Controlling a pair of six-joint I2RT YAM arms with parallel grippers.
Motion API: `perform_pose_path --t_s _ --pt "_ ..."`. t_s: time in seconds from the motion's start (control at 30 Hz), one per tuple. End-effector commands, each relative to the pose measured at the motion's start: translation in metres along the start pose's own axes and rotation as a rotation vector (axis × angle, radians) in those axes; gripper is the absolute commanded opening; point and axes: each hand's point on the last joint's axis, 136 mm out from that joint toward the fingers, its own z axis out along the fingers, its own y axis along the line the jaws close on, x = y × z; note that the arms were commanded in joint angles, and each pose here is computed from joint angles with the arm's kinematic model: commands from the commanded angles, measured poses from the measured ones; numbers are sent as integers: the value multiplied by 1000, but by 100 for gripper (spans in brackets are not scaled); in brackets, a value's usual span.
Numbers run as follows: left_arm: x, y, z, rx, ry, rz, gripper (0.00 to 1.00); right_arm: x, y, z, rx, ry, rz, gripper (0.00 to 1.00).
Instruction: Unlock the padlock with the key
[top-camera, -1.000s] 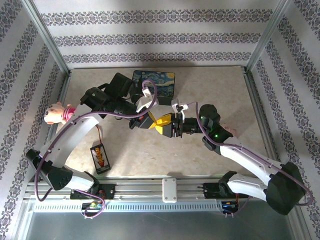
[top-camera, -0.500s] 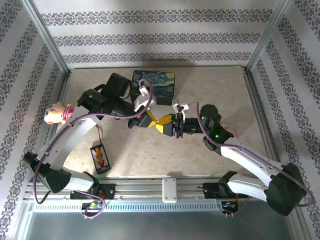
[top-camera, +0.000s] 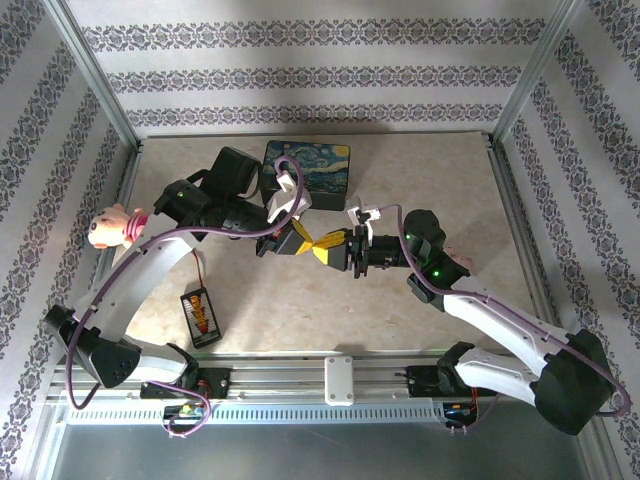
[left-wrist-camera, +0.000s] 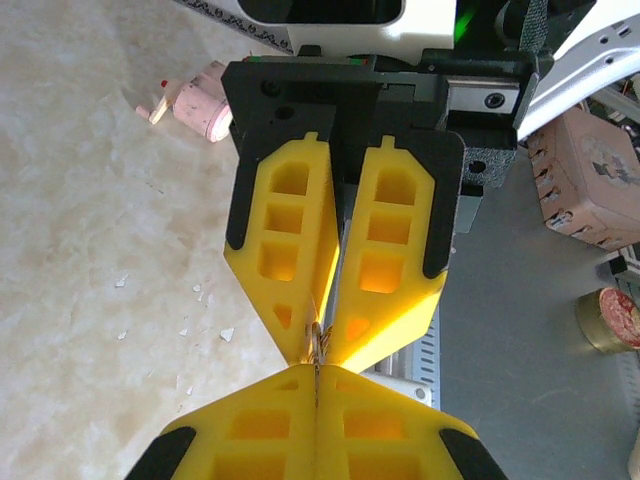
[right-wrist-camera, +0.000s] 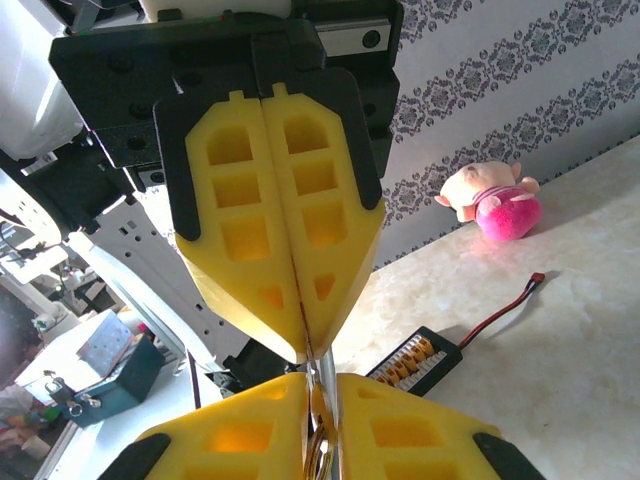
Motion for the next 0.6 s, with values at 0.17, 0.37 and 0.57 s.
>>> perform_pose_path --t_s 0.17,0.37,0.57 --pt "-12 -2 -8 8 -68 18 0 -7 9 0 -31 -22 -33 14" --pt "-13 -1 -8 13 -79 15 0 -12 11 -1 -36 -39 -43 6" --pt "-12 1 -10 9 -95 1 0 -14 7 -4 3 -69 -45 0"
